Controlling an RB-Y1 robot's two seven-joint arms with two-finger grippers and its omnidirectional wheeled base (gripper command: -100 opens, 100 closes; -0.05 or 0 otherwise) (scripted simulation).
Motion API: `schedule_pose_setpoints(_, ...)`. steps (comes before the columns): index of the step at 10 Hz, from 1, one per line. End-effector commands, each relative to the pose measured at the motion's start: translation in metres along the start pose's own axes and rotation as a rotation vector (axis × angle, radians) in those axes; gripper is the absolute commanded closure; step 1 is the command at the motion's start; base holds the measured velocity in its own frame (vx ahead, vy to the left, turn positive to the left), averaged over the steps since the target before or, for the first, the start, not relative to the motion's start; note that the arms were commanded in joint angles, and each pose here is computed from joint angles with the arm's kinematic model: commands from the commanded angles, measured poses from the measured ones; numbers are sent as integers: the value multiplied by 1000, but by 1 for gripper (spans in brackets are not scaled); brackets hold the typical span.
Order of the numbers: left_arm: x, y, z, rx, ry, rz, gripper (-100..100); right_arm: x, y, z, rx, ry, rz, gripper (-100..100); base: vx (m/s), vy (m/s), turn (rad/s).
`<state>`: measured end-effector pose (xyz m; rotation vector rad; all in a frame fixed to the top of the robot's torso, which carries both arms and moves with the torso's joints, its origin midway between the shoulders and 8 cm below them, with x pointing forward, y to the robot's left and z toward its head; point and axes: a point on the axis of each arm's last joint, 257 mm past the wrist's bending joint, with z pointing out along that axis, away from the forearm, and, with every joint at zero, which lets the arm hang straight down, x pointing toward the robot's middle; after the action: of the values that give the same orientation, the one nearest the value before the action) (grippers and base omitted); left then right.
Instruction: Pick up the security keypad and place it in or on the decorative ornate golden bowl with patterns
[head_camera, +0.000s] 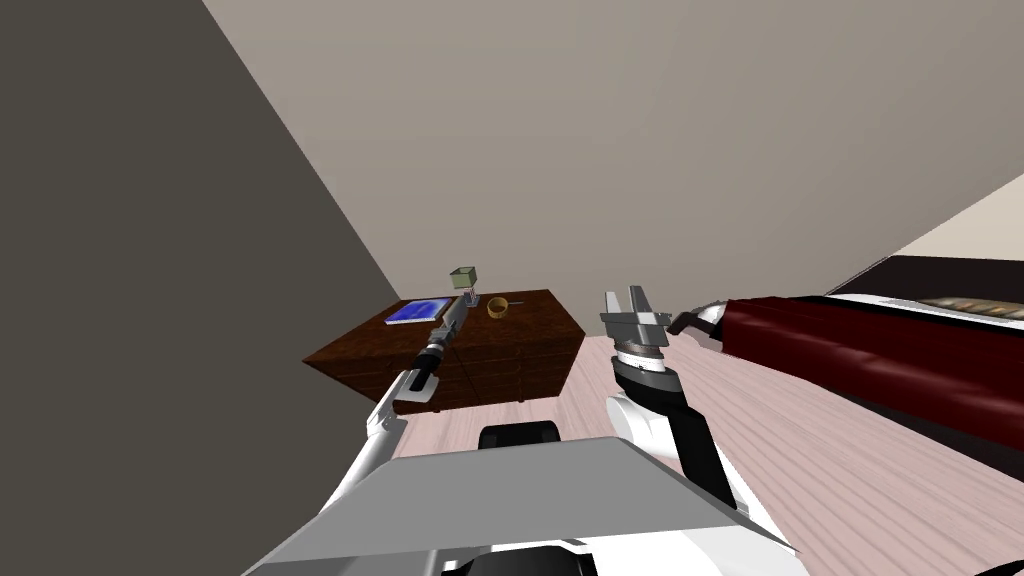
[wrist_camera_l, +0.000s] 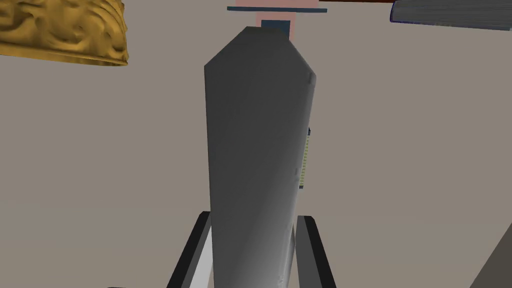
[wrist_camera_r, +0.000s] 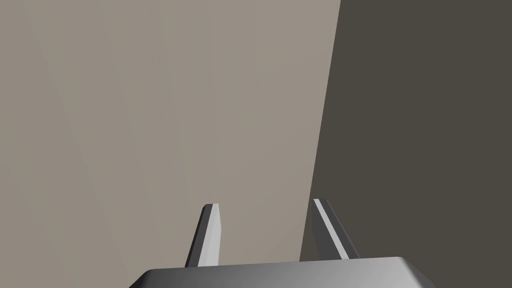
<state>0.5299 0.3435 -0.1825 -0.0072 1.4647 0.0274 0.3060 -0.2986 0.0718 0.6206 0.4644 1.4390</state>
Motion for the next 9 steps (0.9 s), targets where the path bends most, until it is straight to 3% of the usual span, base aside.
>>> schedule_pose_setpoints(1, -17, 3, 9, -4, -21, 22, 100, 0, 0, 0, 0, 0, 0, 0, -210, -93, -54)
schedule_pose_setpoints(4, -34, 4, 20, -17, -28, 41, 100, 0, 0, 0, 0, 0, 0, 0, -134, -96, -61)
schedule_pose_setpoints(9, -41, 2, 34, -58, 3, 31, 100, 0, 0, 0, 0, 0, 0, 0, 19, -38, -86)
